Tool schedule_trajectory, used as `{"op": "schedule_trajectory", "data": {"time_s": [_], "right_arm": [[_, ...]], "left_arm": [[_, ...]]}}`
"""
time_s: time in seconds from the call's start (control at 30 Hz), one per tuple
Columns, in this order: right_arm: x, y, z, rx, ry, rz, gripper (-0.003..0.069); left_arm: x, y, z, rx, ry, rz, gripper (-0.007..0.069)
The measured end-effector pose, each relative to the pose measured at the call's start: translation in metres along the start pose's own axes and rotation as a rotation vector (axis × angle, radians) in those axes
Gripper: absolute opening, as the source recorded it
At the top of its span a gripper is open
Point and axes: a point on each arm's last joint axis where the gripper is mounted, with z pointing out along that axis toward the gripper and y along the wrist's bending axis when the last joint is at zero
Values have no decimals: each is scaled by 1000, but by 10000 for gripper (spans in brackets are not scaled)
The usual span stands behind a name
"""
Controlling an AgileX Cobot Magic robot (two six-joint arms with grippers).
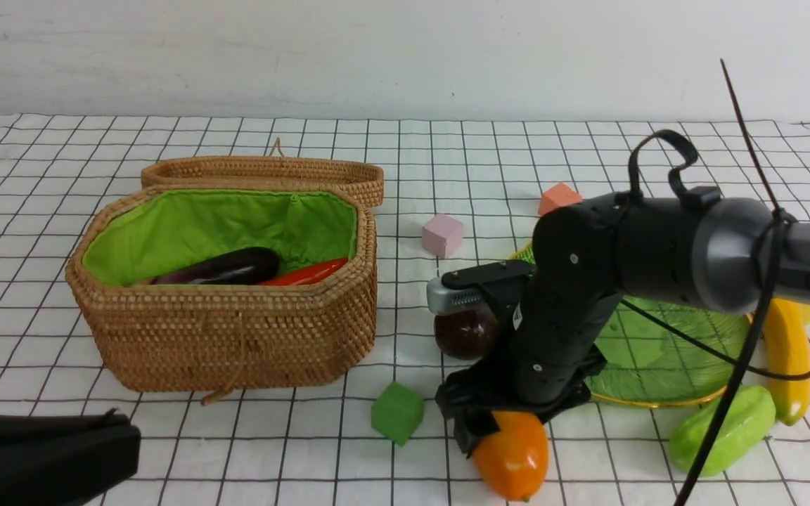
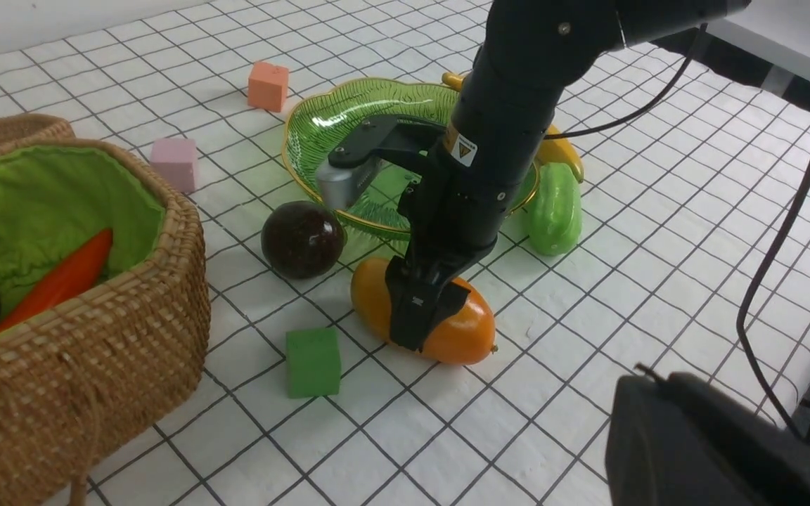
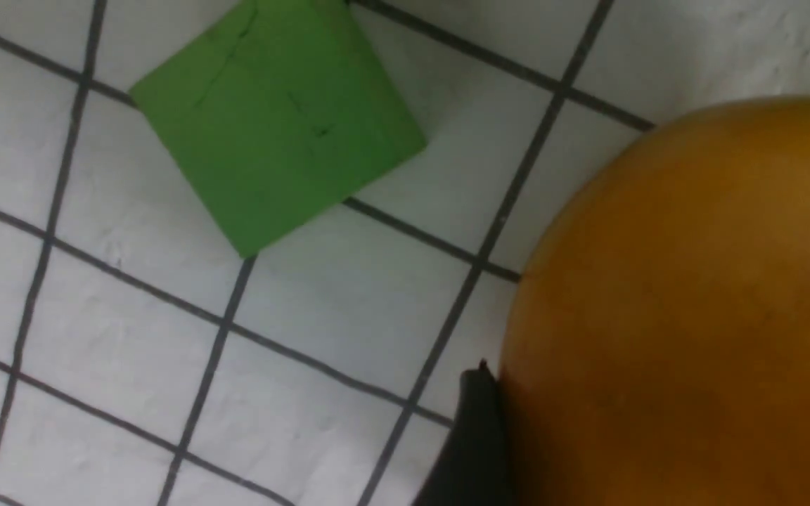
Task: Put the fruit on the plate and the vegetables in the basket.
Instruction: Use the right arm to grab a mango and put it into the right plate, then use the right arm to grab a mangosteen and put it into the right plate
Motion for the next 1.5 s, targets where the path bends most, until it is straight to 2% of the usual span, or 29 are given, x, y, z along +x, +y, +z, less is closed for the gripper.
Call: {"op": "schedule_trajectory", "data": {"time_s": [0.2,0.3,0.37,0.47,0.53,0.63,0.7,0.8,0.9,1.0,1.07,1.17,1.3,1.37,1.4,1.43,1.5], "right_arm": [[11,2,-18,1,67,-11,594],[15,4,-63,4,-25,-37,594],[15,-6,-95,26,-137,-28,594],[8,-32,-119,79,-271,46,594],[0,-70,-128,132,-371,159,594],[-10,-112,-122,176,-440,249,594],[-14,-123,-116,186,-460,260,594],[-27,-143,-83,208,-471,233,594],[-30,-148,-66,210,-452,227,604],[-29,-148,-63,209,-435,227,666],[-27,-147,-66,208,-425,228,680],[-23,-143,-84,220,-416,212,667],[-22,-133,-123,235,-466,179,607],[-24,-116,-155,230,-506,65,534],[-24,-115,-156,228,-506,51,529],[-27,-98,-167,190,-483,-83,477],[-29,-79,-168,136,-428,-276,442]], "left_arm": [[0,0,0,0,0,0,-13],[-2,1,0,-10,-26,0,-13],[-6,2,0,-27,-70,0,-13],[-11,4,-1,-47,-120,0,-13],[-15,6,-1,-65,-171,-1,-13],[-17,7,-2,-72,-188,-1,-13],[-17,6,-2,-71,-186,-1,-13],[-15,6,-1,-64,-168,-1,-13],[-14,5,-1,-58,-150,-1,-13],[-11,4,-1,-45,-118,-1,-13],[-9,4,0,-39,-102,-1,-13],[-8,3,0,-32,-85,-1,-13],[-7,3,0,-31,-83,-1,-13],[-7,3,0,-31,-83,-1,-13],[-7,3,0,-31,-83,-1,-13],[-7,3,0,-31,-82,-1,-13],[-7,3,0,-31,-82,-1,-13]]}}
